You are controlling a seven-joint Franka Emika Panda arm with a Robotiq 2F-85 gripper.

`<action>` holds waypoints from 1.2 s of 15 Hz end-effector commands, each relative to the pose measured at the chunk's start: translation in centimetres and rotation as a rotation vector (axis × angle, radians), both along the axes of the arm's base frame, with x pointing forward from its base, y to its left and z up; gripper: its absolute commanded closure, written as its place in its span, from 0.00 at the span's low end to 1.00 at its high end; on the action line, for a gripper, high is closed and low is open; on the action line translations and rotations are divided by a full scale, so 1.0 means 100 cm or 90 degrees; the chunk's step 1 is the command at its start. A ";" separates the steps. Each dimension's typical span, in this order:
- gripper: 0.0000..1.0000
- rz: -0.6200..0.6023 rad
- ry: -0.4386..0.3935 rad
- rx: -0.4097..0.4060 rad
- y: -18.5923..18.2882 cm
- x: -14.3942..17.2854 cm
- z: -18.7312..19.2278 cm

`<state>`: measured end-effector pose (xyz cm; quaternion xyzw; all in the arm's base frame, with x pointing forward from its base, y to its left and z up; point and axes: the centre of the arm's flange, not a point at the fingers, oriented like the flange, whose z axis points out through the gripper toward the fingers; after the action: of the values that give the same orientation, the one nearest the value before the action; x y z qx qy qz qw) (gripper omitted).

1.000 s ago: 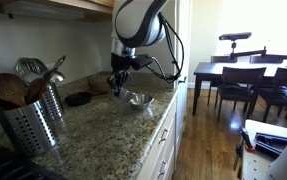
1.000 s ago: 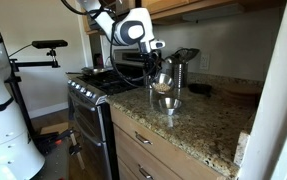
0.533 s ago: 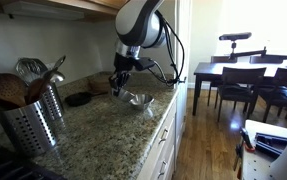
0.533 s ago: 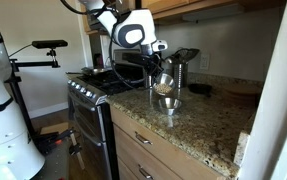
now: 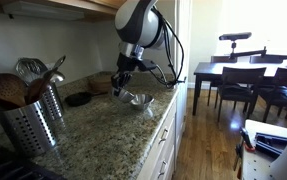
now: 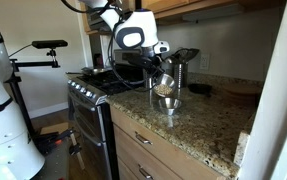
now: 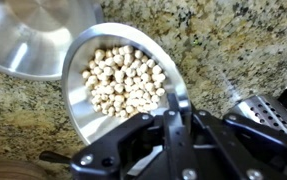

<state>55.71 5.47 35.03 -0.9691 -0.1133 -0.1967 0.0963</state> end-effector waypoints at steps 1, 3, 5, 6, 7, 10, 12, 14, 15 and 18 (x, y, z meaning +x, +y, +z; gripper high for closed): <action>0.93 0.005 -0.035 0.017 -0.018 -0.020 0.009; 0.93 0.010 -0.051 0.028 -0.024 -0.022 0.012; 0.93 0.011 -0.063 0.038 -0.028 -0.026 0.016; 0.93 0.012 -0.069 0.042 -0.029 -0.027 0.017; 0.93 0.014 -0.073 0.046 -0.030 -0.029 0.018; 0.93 0.019 -0.093 0.065 -0.033 -0.037 0.021; 0.93 0.020 -0.105 0.077 -0.035 -0.043 0.022; 0.93 0.019 -0.114 0.086 -0.035 -0.049 0.021; 0.93 0.019 -0.118 0.092 -0.036 -0.052 0.021; 0.93 0.016 -0.128 0.103 -0.039 -0.062 0.019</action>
<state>52.17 2.28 36.56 -0.9389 -0.1188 -0.2764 0.1670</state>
